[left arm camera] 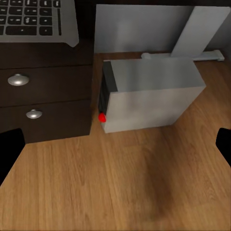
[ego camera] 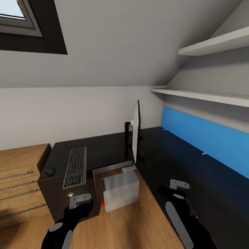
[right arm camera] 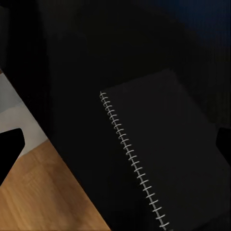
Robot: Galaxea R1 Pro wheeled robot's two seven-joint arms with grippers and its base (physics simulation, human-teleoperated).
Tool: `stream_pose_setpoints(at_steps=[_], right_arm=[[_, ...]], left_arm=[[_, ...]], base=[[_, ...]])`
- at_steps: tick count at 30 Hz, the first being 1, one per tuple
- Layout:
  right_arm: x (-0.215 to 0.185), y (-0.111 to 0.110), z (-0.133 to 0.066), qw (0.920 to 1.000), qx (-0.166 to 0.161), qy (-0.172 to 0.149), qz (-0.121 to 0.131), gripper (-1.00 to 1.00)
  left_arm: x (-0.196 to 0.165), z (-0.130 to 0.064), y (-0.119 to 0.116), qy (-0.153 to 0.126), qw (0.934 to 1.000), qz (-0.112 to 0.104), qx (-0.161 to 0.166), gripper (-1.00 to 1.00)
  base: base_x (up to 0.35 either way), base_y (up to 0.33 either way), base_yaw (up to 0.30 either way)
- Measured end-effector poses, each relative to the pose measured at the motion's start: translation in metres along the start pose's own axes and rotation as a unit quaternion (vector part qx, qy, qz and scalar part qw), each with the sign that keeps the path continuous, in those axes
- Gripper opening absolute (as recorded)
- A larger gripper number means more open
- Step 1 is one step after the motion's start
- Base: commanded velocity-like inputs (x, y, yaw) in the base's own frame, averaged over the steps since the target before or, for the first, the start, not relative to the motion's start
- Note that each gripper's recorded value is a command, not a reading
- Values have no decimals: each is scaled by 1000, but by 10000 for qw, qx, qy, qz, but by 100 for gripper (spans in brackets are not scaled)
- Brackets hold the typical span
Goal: In the bedroom, organize the workspace by keeping the computer under the desk, ensuring the monitor is on the desk, placing the keyboard on the desk next to the monitor, placing the mouse on the desk next to the keyboard, moving the folder from the swivel chair onto the desk next to the mouse, stacking the notebook on top of the folder with the pen on top of the notebook, and positioning the swivel chair next to the desk.
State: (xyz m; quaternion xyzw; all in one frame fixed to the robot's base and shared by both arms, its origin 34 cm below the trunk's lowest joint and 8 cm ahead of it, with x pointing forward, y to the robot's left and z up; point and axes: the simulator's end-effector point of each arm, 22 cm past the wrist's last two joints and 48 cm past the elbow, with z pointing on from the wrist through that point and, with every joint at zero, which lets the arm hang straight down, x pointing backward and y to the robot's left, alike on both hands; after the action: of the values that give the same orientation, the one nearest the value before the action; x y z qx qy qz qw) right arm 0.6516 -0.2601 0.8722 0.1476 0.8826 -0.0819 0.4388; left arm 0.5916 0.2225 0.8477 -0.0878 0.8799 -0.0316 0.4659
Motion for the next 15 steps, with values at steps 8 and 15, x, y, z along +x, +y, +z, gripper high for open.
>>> stream_pose_setpoints(at_steps=[8,15], right_arm=[[-9,-38,40,9997,229,99,-19,100],[-20,-86,93,9994,334,107,-38,100]], left_arm=[[5,3,0,62,10000,4,-8,100],[9,5,0,118,9999,12,-7,100]], base=[[0,0,0],[0,0,0]])
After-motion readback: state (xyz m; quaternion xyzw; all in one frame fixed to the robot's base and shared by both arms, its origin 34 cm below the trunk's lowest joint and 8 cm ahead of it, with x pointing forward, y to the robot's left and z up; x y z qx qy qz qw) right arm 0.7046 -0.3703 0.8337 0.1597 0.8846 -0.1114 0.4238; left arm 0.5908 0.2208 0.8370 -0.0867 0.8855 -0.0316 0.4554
